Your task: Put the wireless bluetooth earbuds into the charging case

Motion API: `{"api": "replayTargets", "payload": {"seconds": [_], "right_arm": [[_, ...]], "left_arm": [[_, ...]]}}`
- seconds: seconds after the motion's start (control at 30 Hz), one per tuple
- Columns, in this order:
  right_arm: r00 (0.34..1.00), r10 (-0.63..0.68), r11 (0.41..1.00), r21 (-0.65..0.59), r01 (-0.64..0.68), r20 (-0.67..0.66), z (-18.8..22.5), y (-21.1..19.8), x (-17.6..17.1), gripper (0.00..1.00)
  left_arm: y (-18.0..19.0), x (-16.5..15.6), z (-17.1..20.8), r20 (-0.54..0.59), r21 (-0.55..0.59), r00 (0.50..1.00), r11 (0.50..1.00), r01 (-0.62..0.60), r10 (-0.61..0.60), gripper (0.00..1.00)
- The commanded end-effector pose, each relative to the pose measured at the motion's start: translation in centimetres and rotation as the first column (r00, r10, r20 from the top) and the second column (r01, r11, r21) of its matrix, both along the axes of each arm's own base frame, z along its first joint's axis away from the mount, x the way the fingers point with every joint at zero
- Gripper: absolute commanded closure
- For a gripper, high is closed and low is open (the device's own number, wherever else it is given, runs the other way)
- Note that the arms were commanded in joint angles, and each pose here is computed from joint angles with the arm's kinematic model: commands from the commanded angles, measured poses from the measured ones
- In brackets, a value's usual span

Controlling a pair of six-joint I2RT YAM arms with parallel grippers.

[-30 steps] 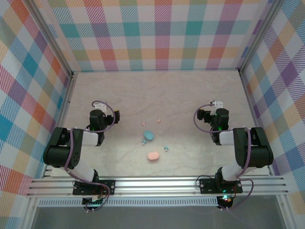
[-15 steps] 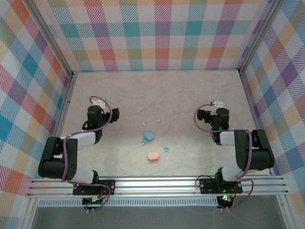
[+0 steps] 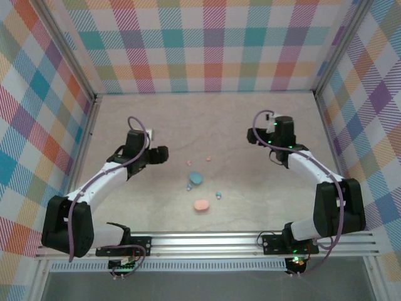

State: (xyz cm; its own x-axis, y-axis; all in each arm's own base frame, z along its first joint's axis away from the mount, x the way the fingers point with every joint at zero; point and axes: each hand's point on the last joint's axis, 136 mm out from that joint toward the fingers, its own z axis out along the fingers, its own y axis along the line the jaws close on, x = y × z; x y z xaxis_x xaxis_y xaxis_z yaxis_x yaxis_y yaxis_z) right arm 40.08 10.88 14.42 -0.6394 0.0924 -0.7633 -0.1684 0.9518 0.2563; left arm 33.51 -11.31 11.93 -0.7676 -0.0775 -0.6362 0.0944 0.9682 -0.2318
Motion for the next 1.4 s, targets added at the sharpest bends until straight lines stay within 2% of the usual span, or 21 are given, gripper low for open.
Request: {"api": "replayTargets", "payload": {"seconds": [0.0,0.13,0.27,0.37,0.43,0.57,0.77,0.87,0.97,1.07,1.27,1.37], "right_arm": [[0.970,0.154,0.987,-0.020,-0.161,-0.188,-2.8,5.6,-4.0,0.17],[0.894,0.350,0.924,-0.056,-0.379,-0.279,-4.3,12.5,-7.8,0.21],[0.809,0.500,0.854,0.024,-0.519,-0.310,-4.6,17.2,-11.2,0.41],[0.753,0.566,0.797,-0.011,-0.604,-0.337,-5.7,19.4,-13.3,0.50],[0.713,0.602,0.754,-0.037,-0.655,-0.358,-6.5,20.4,-14.3,0.49],[0.674,0.632,0.713,-0.055,-0.699,-0.381,-7.4,21.5,-14.9,0.40],[0.626,0.646,0.666,-0.078,-0.742,-0.437,-8.7,22.6,-14.3,0.45],[0.600,0.663,0.637,-0.083,-0.766,-0.448,-9.1,23.2,-14.7,0.35],[0.596,0.662,0.628,-0.098,-0.772,-0.454,-9.5,23.4,-14.7,0.30],[0.590,0.665,0.621,-0.098,-0.777,-0.458,-9.7,23.8,-14.6,0.30],[0.548,0.673,0.578,-0.109,-0.809,-0.497,-11.1,24.3,-15.6,0.26],[0.566,0.648,0.589,-0.137,-0.797,-0.509,-11.9,23.9,-15.2,0.27]], "left_arm": [[-1.3,-4.1,-1.1,-0.124,0.022,0.992,1.000,-0.020,0.022,0.22],[-2.9,-6.1,-2.1,-0.127,0.007,0.991,0.999,-0.035,0.036,0.22],[-3.2,-7.3,-3.5,-0.150,0.006,0.987,0.998,-0.063,0.063,0.24],[-3.5,-7.8,-4.4,-0.192,-0.017,0.979,0.997,-0.071,0.066,0.29],[-4.0,-7.9,-4.7,-0.213,-0.034,0.976,0.997,-0.063,0.054,0.32],[-4.7,-7.8,-5.0,-0.227,-0.063,0.973,0.997,-0.053,0.038,0.35],[-4.5,-7.9,-5.3,-0.229,-0.054,0.972,0.997,-0.061,0.047,0.35],[-4.2,-8.1,-5.4,-0.233,-0.047,0.971,0.997,-0.064,0.051,0.34],[-4.1,-8.4,-5.6,-0.235,-0.043,0.971,0.997,-0.063,0.051,0.33],[-3.9,-8.6,-5.7,-0.236,-0.037,0.970,0.997,-0.063,0.052,0.33],[-3.7,-8.7,-5.9,-0.241,-0.021,0.969,0.998,-0.056,0.050,0.31],[-3.7,-8.6,-5.9,-0.238,-0.020,0.970,0.998,-0.052,0.046,0.31]]}}
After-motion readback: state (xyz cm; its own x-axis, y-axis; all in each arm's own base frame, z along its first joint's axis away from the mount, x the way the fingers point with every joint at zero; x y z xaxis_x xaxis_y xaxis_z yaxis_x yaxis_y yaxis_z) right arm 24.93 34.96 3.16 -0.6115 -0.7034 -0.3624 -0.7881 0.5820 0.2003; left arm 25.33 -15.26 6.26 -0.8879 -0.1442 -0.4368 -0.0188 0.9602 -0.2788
